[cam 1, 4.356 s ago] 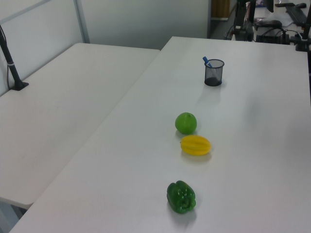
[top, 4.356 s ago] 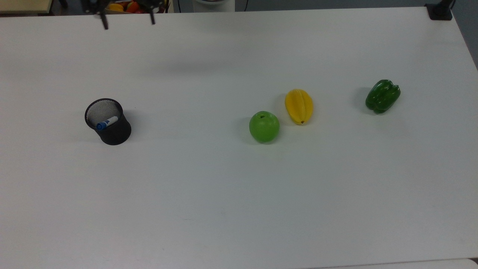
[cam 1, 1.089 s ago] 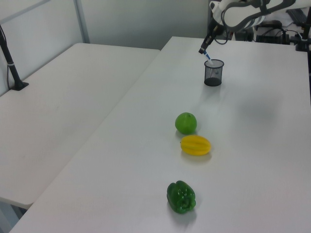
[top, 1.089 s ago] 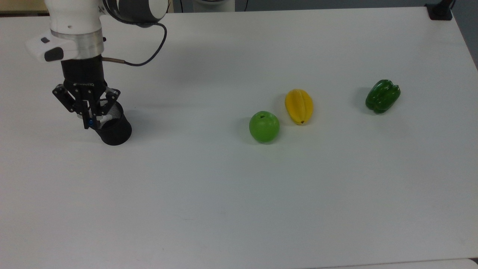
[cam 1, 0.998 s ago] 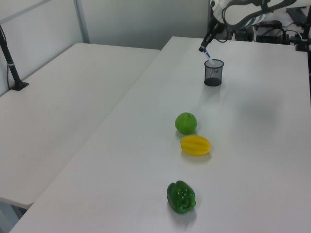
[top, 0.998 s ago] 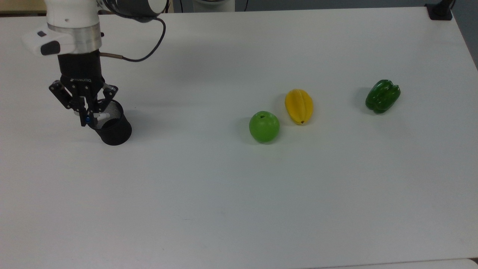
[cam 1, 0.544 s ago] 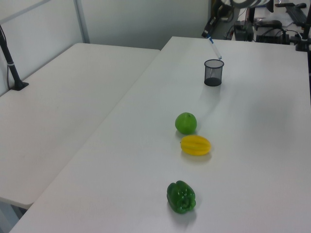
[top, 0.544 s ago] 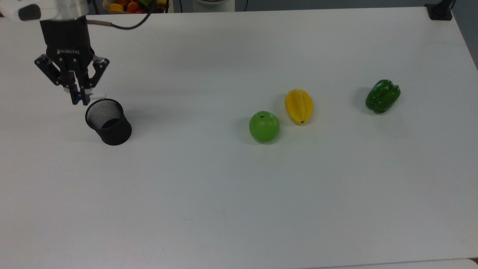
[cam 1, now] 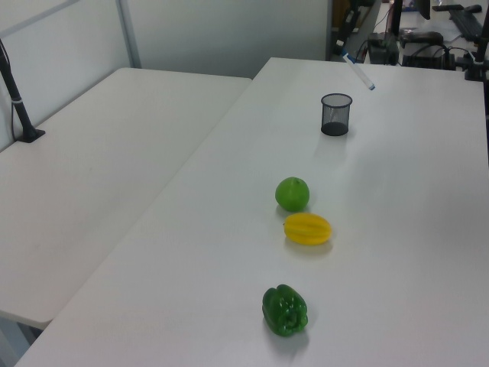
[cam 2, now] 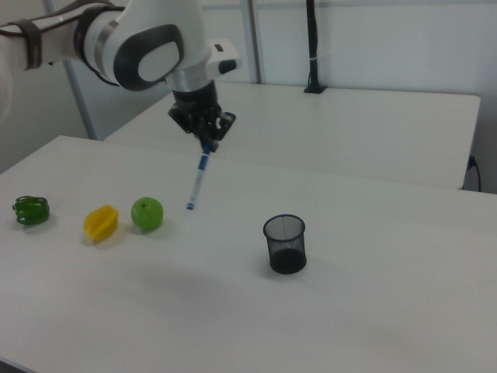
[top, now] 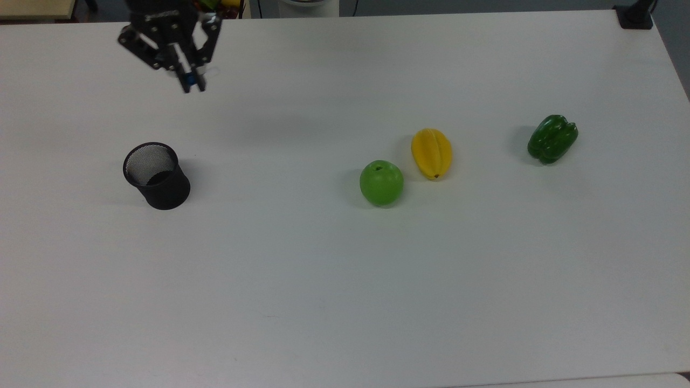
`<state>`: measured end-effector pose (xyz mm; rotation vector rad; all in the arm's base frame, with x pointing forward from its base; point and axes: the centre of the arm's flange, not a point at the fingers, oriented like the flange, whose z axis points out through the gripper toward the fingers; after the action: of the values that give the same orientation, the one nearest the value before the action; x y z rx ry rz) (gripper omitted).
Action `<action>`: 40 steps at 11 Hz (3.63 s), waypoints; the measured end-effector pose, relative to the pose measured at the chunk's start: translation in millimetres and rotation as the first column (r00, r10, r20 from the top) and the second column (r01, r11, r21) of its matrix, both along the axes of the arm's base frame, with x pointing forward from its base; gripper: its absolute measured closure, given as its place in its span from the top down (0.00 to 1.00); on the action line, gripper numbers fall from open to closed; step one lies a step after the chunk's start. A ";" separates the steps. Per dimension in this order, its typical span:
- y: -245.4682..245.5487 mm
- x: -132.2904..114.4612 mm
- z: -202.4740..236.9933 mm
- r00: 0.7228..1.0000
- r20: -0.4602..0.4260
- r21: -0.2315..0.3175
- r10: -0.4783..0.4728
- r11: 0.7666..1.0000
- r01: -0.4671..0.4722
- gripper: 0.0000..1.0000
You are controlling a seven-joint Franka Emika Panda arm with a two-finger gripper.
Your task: Take marker pen
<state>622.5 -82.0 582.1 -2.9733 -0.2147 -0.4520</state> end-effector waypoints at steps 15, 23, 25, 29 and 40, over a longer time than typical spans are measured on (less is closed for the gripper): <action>207.3 -12.1 -239.3 0.964 -0.248 -0.102 -0.093 0.992 0.069 0.17; 213.2 -13.0 -247.7 0.967 -0.247 -0.140 -0.065 0.990 0.031 0.91; 213.2 -12.3 -246.6 0.968 -0.243 -0.142 -0.063 0.989 0.029 1.00; 207.5 -6.7 -203.1 0.974 -0.213 -0.140 -0.078 0.989 0.048 1.00; 111.9 -94.8 75.1 0.924 -0.280 -0.149 -0.259 0.963 0.225 1.00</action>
<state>527.7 29.9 657.2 -3.1413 0.1661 -0.0077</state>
